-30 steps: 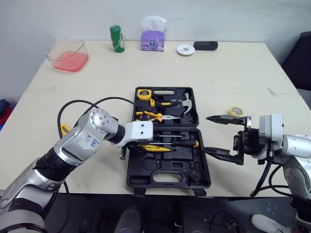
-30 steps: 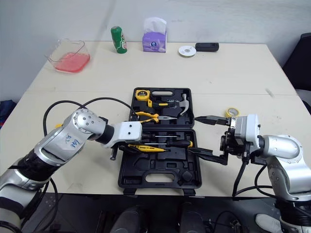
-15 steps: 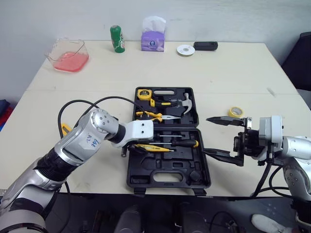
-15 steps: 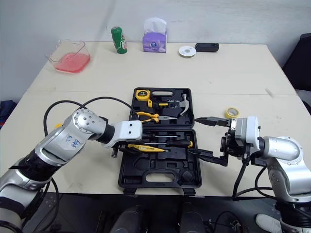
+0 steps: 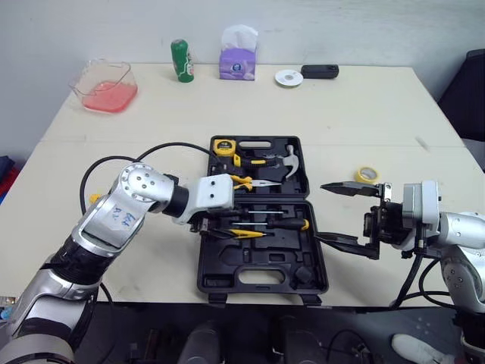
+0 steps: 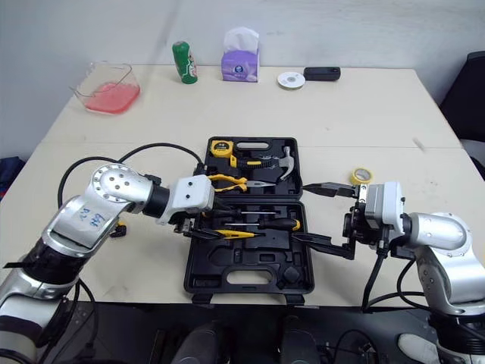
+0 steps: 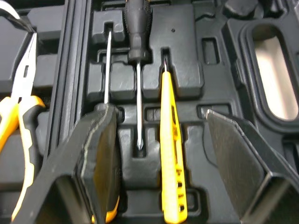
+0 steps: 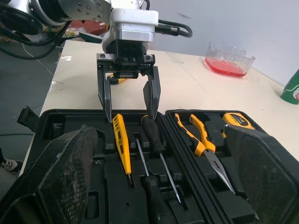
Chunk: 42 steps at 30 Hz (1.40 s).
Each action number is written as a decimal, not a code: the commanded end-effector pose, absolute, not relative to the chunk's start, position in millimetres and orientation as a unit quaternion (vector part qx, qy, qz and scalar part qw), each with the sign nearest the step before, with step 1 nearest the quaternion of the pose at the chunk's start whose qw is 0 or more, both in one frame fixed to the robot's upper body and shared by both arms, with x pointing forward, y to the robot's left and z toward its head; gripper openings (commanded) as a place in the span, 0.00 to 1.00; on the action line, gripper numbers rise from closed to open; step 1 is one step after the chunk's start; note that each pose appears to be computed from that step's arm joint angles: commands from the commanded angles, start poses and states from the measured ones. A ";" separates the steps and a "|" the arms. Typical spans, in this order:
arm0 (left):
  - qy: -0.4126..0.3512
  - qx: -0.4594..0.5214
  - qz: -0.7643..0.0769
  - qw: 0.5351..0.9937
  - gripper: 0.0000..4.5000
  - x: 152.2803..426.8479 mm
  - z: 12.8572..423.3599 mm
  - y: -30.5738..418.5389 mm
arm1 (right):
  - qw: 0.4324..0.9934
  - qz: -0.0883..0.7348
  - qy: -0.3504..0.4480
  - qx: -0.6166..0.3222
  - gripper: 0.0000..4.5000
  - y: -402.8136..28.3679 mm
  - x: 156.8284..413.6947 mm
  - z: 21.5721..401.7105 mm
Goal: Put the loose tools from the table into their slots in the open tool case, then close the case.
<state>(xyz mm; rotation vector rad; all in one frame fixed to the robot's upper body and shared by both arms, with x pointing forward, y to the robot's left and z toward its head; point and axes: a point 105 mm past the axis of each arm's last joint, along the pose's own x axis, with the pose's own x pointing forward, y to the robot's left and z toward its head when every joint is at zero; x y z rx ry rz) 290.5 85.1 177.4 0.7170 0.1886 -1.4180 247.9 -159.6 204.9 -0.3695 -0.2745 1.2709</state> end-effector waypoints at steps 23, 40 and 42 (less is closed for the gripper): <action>0.011 0.243 -0.649 0.721 0.01 290.4 139.3 103.5 | 0.788 0.574 -0.135 -0.180 1.00 -176.9 247.0 197.3; 0.092 0.243 -0.620 0.740 0.01 301.2 94.9 103.8 | 0.789 0.574 -0.130 -0.174 1.00 -176.8 243.8 192.7; 0.107 0.245 -0.621 0.736 0.01 298.2 89.4 104.5 | 0.793 0.569 -0.132 -0.174 1.00 -178.3 244.6 192.7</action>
